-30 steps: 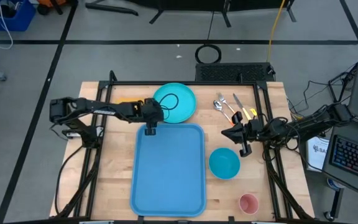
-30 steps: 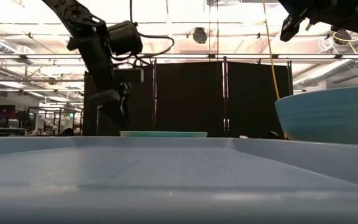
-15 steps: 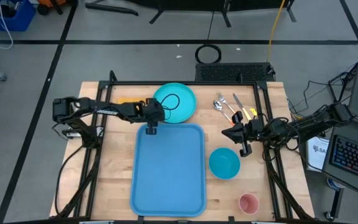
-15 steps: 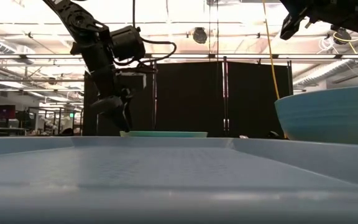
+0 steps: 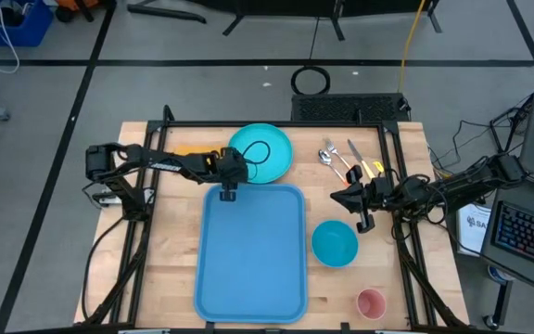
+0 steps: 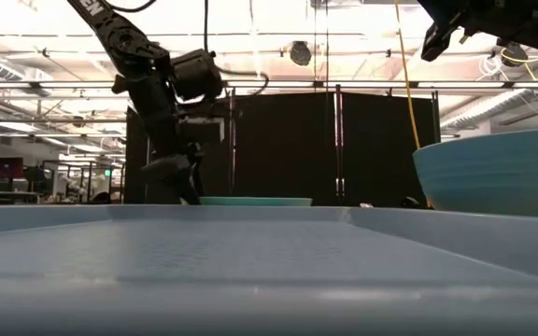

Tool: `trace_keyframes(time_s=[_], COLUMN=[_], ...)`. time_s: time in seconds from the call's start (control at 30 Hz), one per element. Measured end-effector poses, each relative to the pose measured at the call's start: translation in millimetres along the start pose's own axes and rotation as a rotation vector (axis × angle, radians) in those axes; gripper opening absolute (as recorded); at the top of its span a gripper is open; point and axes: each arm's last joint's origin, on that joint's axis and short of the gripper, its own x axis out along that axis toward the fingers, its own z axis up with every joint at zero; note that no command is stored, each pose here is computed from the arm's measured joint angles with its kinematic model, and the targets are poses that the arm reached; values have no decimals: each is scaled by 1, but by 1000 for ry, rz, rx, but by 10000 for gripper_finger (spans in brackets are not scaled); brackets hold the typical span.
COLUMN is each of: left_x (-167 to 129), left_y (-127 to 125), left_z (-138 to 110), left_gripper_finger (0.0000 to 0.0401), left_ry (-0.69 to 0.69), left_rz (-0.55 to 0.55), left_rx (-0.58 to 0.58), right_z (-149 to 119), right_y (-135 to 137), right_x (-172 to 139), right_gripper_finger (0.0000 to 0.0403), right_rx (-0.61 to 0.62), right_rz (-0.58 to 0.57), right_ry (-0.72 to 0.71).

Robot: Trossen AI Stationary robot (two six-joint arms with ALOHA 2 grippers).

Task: Set up tray
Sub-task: Put the light blue plate on the blue tray

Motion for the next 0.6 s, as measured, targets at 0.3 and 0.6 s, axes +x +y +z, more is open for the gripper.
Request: trace_keyframes(time_s=[0.3,0.6], left_x=[2,2], left_y=[1,4], left_z=[3,4], left_gripper_finger=[125,12], left_ry=[-40,-44], left_rz=[0,19], left_rx=[18,34], right_z=[-1,-2], right_y=[-1,-1], right_x=[0,0], right_gripper_finger=[0,0], right_rx=[-5,-5], right_rz=[-28,-28], right_ry=[12,15])
